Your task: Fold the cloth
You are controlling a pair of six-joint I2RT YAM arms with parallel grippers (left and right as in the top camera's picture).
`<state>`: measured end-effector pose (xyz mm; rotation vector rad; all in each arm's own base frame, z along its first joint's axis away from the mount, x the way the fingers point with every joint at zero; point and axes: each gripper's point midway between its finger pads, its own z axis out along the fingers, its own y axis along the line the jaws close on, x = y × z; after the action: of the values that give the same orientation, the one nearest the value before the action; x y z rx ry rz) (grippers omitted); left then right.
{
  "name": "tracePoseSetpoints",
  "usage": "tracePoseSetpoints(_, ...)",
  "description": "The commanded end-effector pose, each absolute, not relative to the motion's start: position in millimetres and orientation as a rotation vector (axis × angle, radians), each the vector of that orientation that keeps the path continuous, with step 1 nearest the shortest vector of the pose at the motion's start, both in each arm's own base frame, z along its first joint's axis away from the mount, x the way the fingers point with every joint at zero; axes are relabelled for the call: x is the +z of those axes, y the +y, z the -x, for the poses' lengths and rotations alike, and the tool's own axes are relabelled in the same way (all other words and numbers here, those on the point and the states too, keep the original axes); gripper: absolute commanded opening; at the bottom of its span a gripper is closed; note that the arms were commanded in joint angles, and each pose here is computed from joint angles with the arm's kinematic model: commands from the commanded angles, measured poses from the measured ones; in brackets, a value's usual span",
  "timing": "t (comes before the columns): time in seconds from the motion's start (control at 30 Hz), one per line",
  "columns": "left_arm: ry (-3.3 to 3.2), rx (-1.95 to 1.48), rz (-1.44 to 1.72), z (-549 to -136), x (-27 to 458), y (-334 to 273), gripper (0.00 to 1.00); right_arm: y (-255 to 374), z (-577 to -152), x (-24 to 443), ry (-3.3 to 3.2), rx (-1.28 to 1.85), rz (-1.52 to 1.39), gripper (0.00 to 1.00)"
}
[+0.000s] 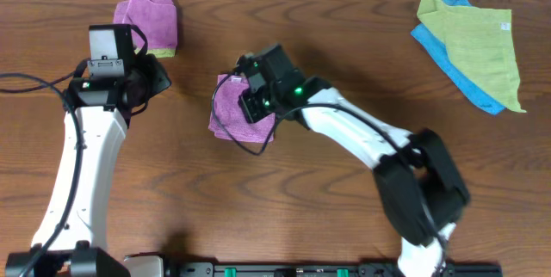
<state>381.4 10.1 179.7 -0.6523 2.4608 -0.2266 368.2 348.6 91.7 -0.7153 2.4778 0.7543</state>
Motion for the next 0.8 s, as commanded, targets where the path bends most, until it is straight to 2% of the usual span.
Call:
tracePoseSetpoints(0.0,2.442,-0.209,0.679,-378.3,188.1,15.8,0.32,331.6,-381.9,139.1,2.389,0.699,0.681,0.01)
tracePoseSetpoints(0.1,2.474,-0.266,0.722,-371.2,183.6,8.4,0.32,299.9,-380.4,164.5,2.411,0.672,0.618,0.01)
tracePoseSetpoints(0.2,2.502,-0.351,0.763,-365.0,180.7,-2.3,0.18,266.7,-363.6,197.1,2.405,0.701,0.66,0.01)
tracePoseSetpoints(0.37,2.539,-0.466,0.767,-358.9,176.4,-17.9,0.23,177.7,-334.4,237.2,2.426,0.555,0.634,0.02)
tracePoseSetpoints(0.5,2.58,-0.535,0.848,-347.5,157.7,-26.8,0.23,123.3,-315.1,246.9,2.454,0.484,0.531,0.02)
tracePoseSetpoints(0.77,2.625,-0.711,0.957,-330.2,118.1,-54.6,0.24,77.9,-258.9,234.6,2.433,0.495,0.386,0.02)
